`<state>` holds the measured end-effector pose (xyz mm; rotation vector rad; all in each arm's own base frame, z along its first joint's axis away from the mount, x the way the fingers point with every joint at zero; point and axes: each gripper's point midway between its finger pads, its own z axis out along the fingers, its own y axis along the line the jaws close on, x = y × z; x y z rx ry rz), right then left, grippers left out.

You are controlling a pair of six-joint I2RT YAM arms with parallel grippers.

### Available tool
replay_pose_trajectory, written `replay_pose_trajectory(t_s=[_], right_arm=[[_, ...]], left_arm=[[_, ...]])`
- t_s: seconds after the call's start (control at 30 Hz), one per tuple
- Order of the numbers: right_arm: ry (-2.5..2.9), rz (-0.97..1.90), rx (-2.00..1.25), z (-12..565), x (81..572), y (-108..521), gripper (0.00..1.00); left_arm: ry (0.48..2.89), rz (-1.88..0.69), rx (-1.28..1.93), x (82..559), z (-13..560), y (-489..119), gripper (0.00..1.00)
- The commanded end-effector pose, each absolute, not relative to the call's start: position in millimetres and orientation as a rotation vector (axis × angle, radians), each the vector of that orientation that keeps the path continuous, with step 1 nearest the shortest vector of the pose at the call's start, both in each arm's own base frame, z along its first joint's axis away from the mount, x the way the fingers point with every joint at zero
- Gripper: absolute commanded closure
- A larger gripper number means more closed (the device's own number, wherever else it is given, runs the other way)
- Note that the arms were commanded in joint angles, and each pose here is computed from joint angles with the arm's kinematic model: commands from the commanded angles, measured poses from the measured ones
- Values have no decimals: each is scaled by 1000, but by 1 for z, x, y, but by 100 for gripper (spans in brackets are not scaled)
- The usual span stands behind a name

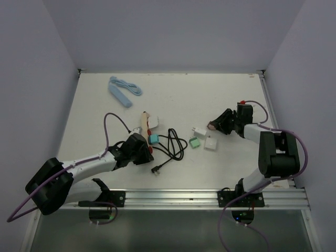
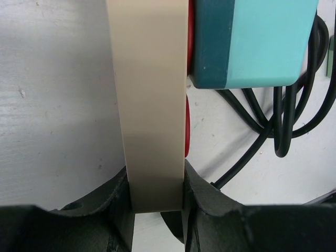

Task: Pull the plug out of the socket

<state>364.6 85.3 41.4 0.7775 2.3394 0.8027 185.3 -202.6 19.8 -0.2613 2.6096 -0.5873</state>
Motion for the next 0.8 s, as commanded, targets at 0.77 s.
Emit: replay_pose_trajectory(t_s=[0.77], right_arm=[[2179,1093,289,194,296,211,21]], left_arm=[[2569,-735,-139,184,34,-221,100]])
